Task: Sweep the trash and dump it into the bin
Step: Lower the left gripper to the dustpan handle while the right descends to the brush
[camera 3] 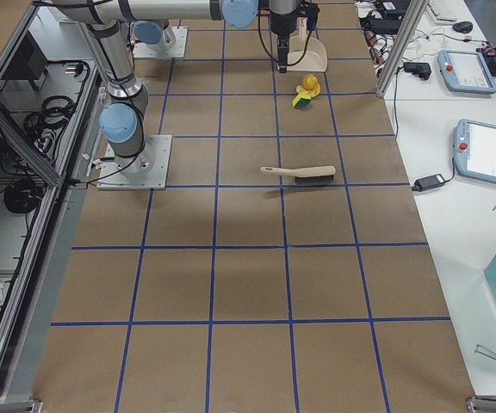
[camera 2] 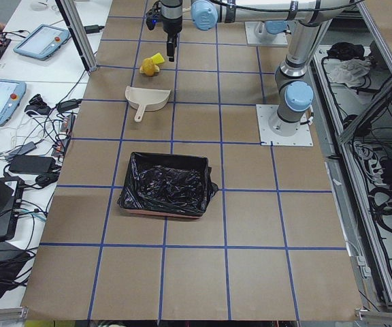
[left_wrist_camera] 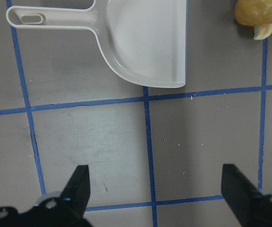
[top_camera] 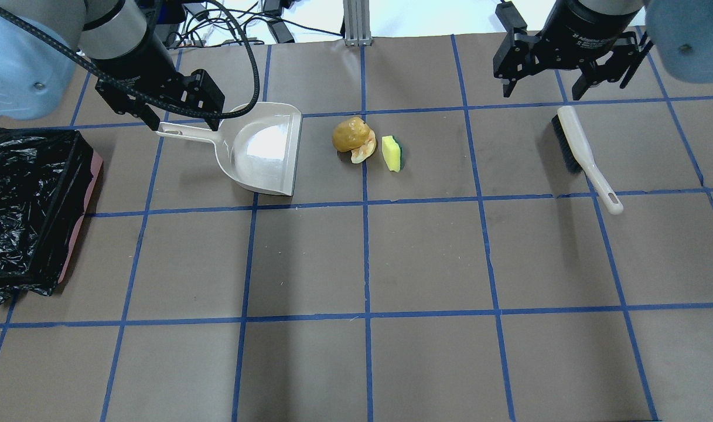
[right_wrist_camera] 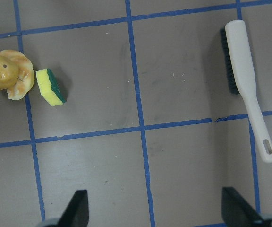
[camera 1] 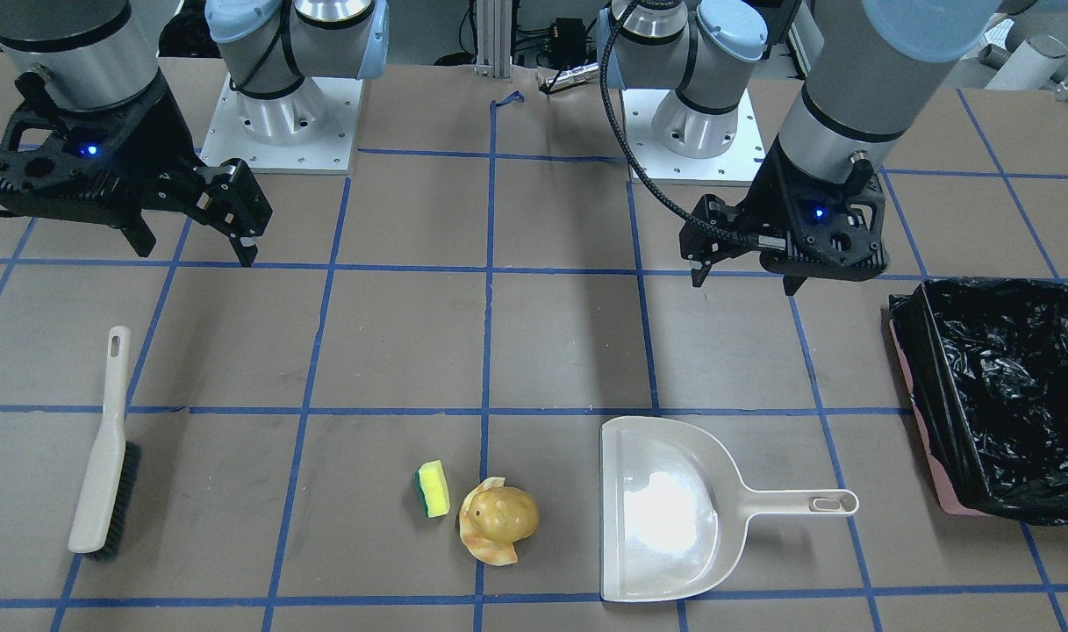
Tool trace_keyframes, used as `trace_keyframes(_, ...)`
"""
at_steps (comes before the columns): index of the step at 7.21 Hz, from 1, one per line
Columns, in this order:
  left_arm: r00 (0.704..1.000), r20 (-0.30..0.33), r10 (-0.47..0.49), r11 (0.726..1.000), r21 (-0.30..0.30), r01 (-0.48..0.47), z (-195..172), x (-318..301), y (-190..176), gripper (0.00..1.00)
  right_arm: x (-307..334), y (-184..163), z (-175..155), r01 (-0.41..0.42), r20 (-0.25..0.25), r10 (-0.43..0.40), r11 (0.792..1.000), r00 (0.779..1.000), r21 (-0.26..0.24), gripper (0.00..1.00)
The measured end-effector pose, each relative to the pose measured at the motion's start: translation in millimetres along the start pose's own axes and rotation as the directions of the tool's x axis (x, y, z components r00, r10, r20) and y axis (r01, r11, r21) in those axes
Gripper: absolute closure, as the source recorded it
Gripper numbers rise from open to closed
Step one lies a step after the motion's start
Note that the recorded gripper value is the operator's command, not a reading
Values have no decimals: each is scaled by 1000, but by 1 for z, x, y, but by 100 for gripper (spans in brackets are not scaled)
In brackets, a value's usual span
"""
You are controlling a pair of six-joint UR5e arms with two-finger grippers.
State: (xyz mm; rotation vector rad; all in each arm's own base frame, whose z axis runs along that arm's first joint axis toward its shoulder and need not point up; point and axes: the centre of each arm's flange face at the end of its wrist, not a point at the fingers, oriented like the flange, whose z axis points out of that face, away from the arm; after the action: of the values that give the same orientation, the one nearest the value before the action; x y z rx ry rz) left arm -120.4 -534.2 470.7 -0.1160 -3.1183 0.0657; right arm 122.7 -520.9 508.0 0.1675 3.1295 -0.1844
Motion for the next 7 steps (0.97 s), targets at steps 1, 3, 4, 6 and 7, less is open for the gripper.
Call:
trace_keyframes(1,1000,0,4,1000,0,-4,0,0,0,0,1,0,-1,-1,0,1,1000,1000,1,0)
trace_keyframes(3,1000,-1,8,1000,-5,-8,3,0,-1,0,3,-1,-3,-6,10,6,1000,1000,6,0)
trace_keyframes(4,1000,0,8,1000,-7,-8,4,-1,-2,0,4,-1,-4,-9,10,9,1000,1000,8,0)
trace_keyframes(6,990,36,136,991,-11,-136,5,-8,-8,0,5,-4,-5,-16,15,16,1000,1000,11,0)
trace_keyframes(7,971,63,230,973,-15,-229,9,-17,-16,0,6,-7,1,-18,15,18,1000,1000,4,1)
